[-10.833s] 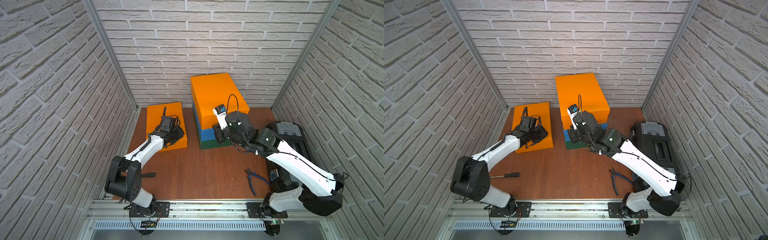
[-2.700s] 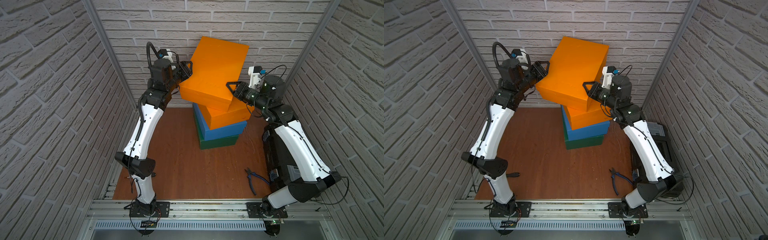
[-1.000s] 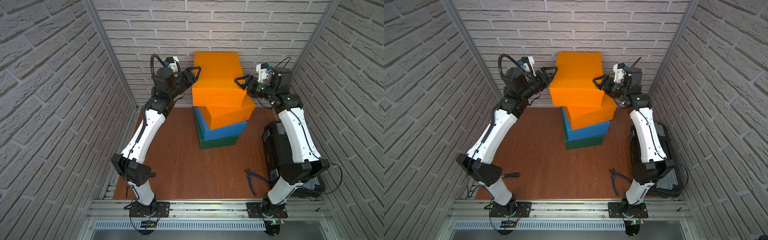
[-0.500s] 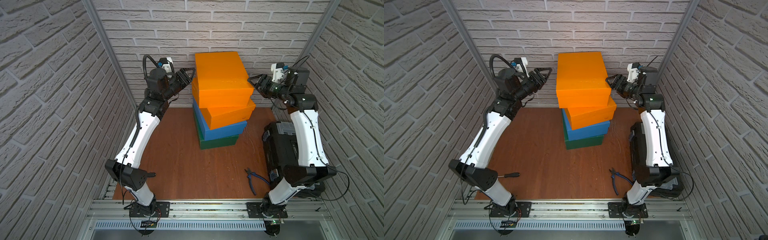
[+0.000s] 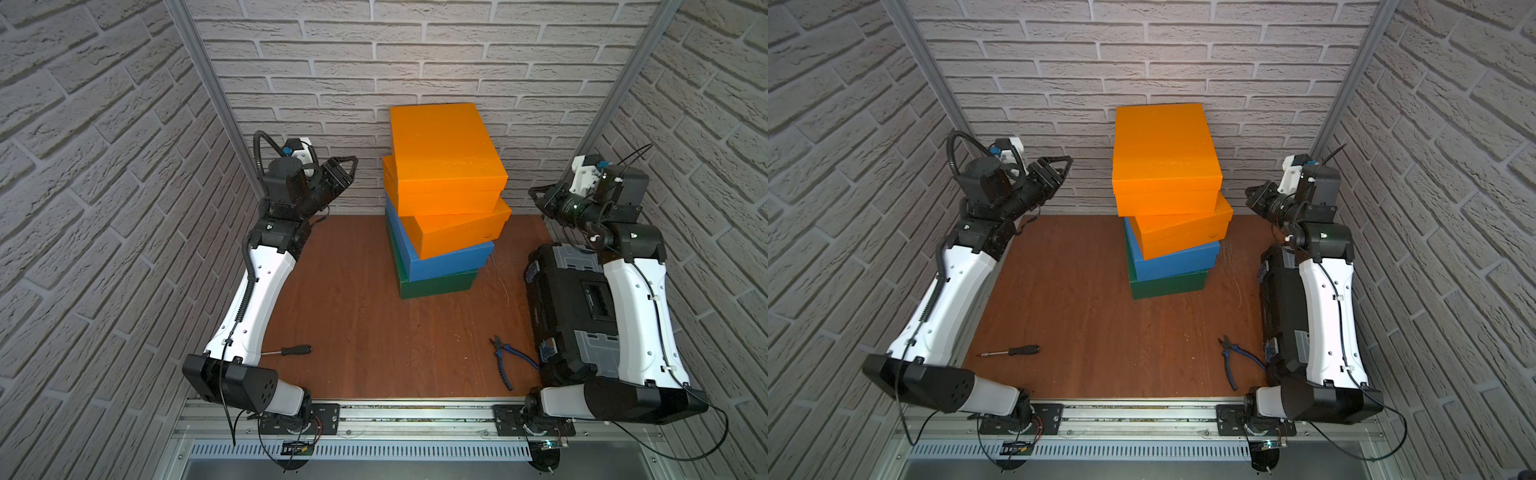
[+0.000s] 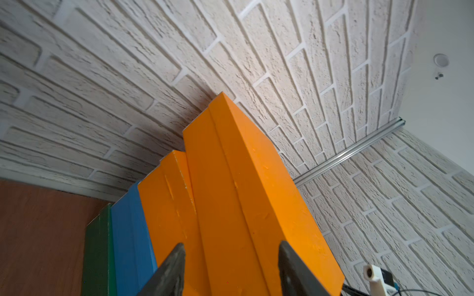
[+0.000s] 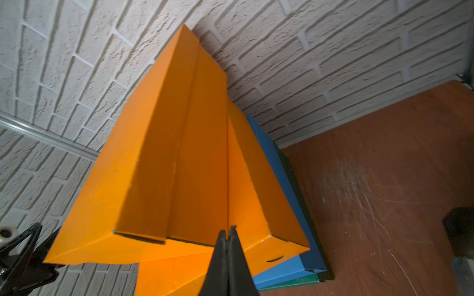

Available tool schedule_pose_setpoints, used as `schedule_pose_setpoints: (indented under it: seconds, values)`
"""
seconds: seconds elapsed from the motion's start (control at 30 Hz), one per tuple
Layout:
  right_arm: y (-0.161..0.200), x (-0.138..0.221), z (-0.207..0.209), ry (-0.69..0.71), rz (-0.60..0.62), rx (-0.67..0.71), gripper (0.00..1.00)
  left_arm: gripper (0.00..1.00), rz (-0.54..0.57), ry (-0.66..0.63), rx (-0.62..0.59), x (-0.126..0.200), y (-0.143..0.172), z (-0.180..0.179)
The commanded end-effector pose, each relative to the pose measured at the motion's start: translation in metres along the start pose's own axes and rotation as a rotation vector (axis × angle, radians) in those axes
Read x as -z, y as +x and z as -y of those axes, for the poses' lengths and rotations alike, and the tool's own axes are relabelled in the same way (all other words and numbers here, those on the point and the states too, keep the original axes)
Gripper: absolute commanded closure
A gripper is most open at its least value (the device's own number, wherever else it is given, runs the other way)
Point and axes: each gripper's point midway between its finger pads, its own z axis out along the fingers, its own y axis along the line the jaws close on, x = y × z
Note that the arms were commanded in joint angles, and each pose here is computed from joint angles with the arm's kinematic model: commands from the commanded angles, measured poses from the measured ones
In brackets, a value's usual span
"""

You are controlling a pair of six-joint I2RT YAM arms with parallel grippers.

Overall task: Stack the shoeboxes
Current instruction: Place the shoebox at the shoebox, then adjust the shoeboxes at the center of the board.

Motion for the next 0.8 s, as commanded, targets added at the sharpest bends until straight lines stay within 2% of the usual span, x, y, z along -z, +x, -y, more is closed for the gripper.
schedule_pose_setpoints:
  seconds: [0.0, 0.13, 0.3, 0.53, 0.77]
  values:
    - [0.0, -0.012, 0.032, 0.098, 0.051, -0.015, 0.97, 0.47, -0.018, -0.02, 0.051, -0.003, 0.007, -0.026]
    - [0.023, -0.03, 0.058, 0.152, -0.002, -0.029, 0.97, 0.5, -0.068, -0.051, 0.09, -0.011, 0.025, -0.055]
    - [0.058, -0.049, 0.096, 0.257, -0.127, -0.035, 0.97, 0.5, -0.116, -0.074, 0.13, -0.022, 0.041, -0.077]
    - [0.096, -0.058, 0.129, 0.348, -0.166, -0.024, 0.97, 0.51, -0.152, -0.108, 0.165, -0.033, 0.057, -0.101]
    - [0.148, -0.083, 0.149, 0.355, -0.235, -0.013, 0.97, 0.51, -0.213, -0.163, 0.235, -0.05, 0.089, -0.142]
